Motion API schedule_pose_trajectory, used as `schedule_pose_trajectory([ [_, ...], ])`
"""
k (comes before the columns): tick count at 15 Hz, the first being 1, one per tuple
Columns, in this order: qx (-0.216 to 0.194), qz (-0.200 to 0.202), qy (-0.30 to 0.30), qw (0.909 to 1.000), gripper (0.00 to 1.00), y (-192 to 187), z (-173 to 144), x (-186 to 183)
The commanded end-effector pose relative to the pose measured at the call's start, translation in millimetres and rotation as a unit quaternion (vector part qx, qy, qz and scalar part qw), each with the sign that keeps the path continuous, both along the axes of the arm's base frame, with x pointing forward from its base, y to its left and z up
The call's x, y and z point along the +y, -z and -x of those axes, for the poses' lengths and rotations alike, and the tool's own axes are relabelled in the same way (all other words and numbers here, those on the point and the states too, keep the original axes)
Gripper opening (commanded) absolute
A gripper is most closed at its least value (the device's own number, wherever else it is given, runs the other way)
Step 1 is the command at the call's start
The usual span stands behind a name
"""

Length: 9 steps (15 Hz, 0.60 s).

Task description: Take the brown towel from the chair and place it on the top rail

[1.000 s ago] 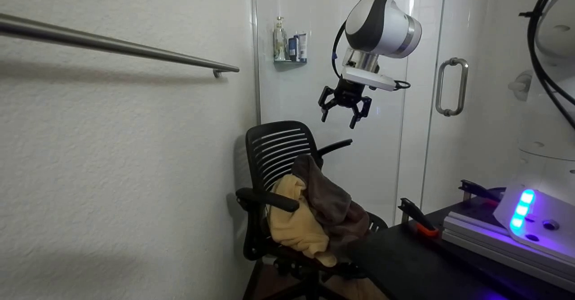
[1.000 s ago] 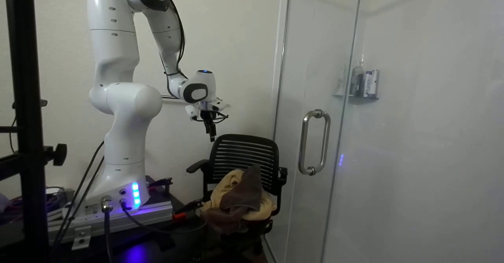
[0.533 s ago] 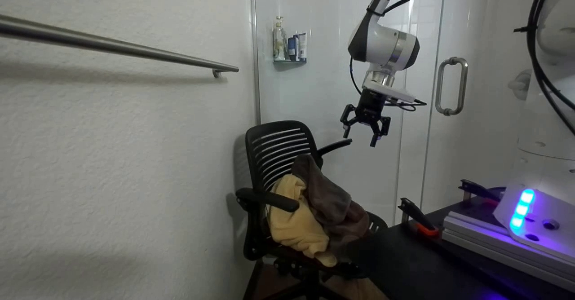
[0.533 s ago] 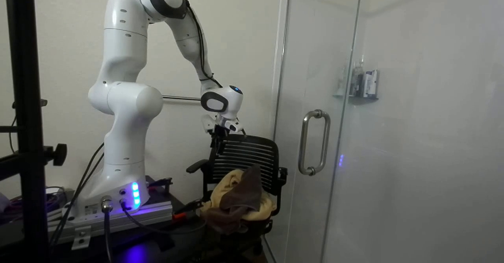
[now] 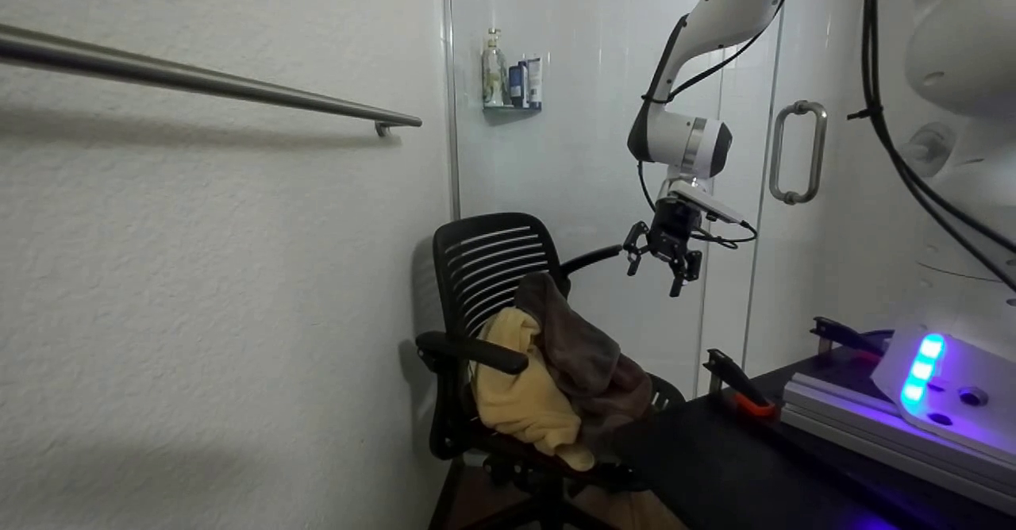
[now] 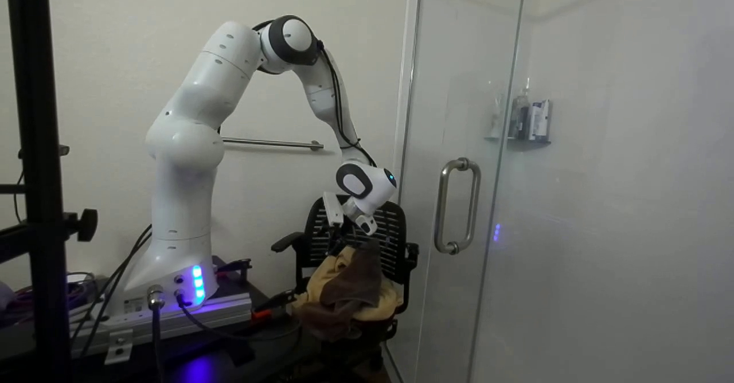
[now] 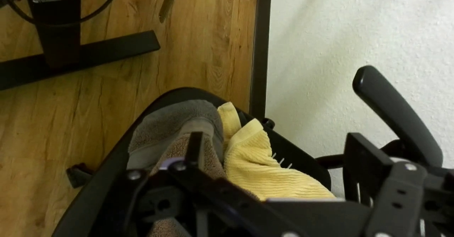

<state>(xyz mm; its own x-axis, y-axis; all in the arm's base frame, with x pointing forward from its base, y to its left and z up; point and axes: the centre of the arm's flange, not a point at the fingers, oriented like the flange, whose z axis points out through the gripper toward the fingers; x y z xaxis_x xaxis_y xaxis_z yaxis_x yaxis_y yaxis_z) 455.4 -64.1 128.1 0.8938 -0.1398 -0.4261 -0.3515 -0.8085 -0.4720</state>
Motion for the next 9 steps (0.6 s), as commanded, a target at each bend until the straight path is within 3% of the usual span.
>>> schedule_pose_trajectory([
  [1,0.002,-0.002,0.002,1.0000,1.00,3.5,0.1,-1.3],
  [4,0.001,-0.006,-0.005,1.0000,1.00,-0.1,1.9,8.8],
  [6,0.001,0.043,0.019,0.9989,1.00,10.4,-14.9,22.0],
  [9,-0.010,0.106,-0.021,0.9941,1.00,39.2,-53.3,88.4],
])
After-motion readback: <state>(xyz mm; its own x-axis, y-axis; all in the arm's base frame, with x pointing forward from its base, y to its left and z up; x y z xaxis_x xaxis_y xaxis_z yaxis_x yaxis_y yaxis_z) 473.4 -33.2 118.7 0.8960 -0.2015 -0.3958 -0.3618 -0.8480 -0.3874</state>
